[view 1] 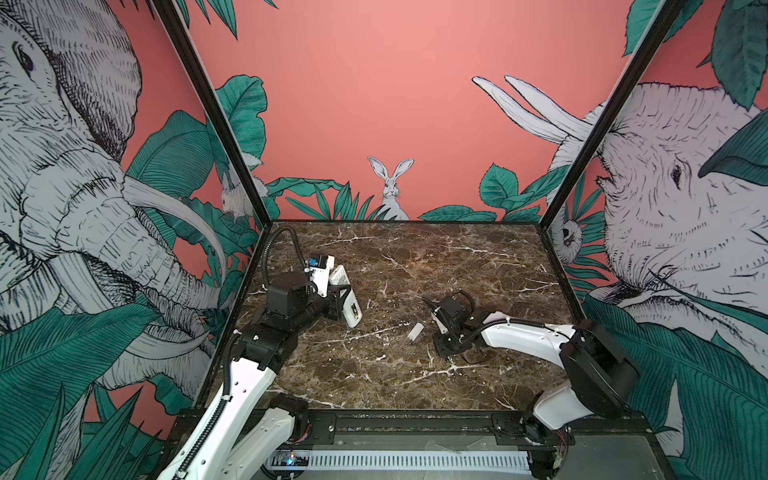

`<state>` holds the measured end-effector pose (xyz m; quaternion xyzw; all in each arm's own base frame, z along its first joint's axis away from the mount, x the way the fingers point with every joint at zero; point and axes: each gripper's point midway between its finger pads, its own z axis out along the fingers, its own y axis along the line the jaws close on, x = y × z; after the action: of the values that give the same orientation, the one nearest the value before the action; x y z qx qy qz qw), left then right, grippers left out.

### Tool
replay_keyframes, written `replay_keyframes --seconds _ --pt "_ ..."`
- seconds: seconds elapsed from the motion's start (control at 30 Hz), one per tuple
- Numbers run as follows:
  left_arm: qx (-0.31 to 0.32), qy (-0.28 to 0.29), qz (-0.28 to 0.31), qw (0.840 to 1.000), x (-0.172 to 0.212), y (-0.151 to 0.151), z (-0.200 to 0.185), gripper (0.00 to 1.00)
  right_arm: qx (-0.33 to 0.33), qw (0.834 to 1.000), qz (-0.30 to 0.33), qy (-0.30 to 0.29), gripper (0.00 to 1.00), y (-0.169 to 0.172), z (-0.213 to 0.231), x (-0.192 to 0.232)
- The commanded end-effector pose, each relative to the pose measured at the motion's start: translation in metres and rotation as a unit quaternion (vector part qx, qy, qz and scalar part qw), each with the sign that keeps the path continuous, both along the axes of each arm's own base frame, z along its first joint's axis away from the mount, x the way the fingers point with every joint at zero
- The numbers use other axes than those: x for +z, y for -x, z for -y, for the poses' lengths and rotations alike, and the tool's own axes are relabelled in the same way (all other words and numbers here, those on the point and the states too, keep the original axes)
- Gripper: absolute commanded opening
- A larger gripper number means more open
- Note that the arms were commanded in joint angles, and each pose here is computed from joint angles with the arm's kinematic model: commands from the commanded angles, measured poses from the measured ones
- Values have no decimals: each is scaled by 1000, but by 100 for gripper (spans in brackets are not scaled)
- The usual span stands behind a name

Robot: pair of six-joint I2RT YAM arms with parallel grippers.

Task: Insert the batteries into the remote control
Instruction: 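Lift the AA battery with the right gripper and carry it toward the remote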

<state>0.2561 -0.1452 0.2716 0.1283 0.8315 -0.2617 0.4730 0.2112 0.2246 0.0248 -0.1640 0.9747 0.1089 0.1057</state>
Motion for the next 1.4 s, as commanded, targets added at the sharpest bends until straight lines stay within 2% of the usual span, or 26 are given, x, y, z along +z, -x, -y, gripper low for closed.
replay_keyframes --seconds 0.0,0.47,0.7,0.87,1.0,1.17,1.37 --pt "-5 17 22 1000 16 -2 4 0 -9 1000 1 -1 27 -3 -1 -3" --pt "-11 19 14 1000 8 -3 7 0 -2 997 21 69 14 -3 10 -2" --pt "-48 45 -14 998 -5 -3 24 0 12 997 65 39 11 -12 -5 24" --pt "-83 94 -51 991 -15 -1 42 0 40 990 125 -43 11 -18 -28 64" --pt "-115 150 -92 978 -24 2 58 0 64 969 195 -134 12 -18 -50 110" --pt "-136 205 -121 962 -30 6 70 0 108 926 275 -232 13 -10 -75 171" --pt "-174 238 -142 945 -25 19 78 0 170 871 341 -309 12 13 -102 222"
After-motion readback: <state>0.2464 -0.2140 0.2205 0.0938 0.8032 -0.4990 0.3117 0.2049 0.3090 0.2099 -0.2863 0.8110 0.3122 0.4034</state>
